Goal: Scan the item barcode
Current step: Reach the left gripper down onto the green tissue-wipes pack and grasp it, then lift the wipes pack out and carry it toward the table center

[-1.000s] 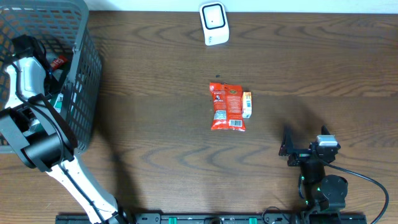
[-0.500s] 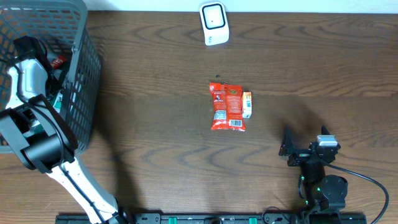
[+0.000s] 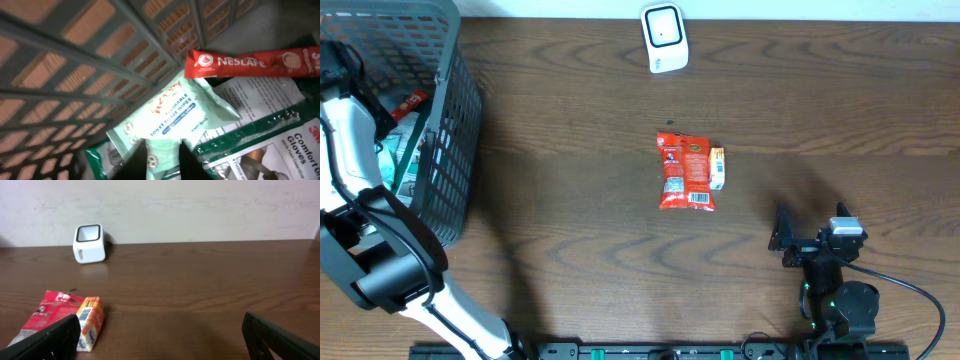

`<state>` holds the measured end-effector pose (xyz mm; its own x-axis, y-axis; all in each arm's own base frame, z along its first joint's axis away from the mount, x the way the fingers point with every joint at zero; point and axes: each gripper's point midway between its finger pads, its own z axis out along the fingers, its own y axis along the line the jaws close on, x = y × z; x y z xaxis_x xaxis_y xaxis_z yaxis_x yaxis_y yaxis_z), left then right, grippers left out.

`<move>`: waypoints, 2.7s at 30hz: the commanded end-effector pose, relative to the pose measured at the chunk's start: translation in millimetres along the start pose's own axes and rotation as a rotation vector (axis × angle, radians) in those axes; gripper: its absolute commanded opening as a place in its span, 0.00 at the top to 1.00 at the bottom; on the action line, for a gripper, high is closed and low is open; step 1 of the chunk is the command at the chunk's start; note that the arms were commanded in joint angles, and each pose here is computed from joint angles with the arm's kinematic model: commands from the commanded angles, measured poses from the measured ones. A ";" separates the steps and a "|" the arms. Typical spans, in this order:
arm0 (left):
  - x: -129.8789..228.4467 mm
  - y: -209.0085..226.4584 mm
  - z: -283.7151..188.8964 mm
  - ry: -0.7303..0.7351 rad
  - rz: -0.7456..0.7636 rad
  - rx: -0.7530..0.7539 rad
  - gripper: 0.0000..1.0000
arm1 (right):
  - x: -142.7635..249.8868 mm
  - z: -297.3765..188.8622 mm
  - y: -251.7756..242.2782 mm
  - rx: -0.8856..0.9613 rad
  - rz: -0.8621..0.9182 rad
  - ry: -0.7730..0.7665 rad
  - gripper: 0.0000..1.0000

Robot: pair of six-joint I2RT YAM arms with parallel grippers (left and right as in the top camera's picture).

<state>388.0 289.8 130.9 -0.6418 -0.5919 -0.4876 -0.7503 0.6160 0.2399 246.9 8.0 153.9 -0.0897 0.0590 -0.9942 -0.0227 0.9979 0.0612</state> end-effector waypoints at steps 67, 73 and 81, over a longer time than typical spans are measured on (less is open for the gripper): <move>-46.3 35.5 -186.5 -0.558 -0.168 0.248 0.93 | 0.5 -0.2 -1.8 0.006 -0.011 0.001 0.01; -24.0 20.5 -318.1 -0.771 -0.125 0.560 0.93 | 0.5 -0.2 -1.8 0.006 -0.011 0.001 0.01; 79.4 -31.3 -427.6 -0.738 0.146 1.060 0.93 | 0.5 -0.2 -1.8 0.006 -0.011 0.001 0.01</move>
<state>302.9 65.8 443.3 -0.1344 -0.2451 -0.9601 -0.2475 0.9465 -0.2070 246.9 8.0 153.9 -0.0897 0.0590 -0.9942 -0.0227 0.9979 0.0612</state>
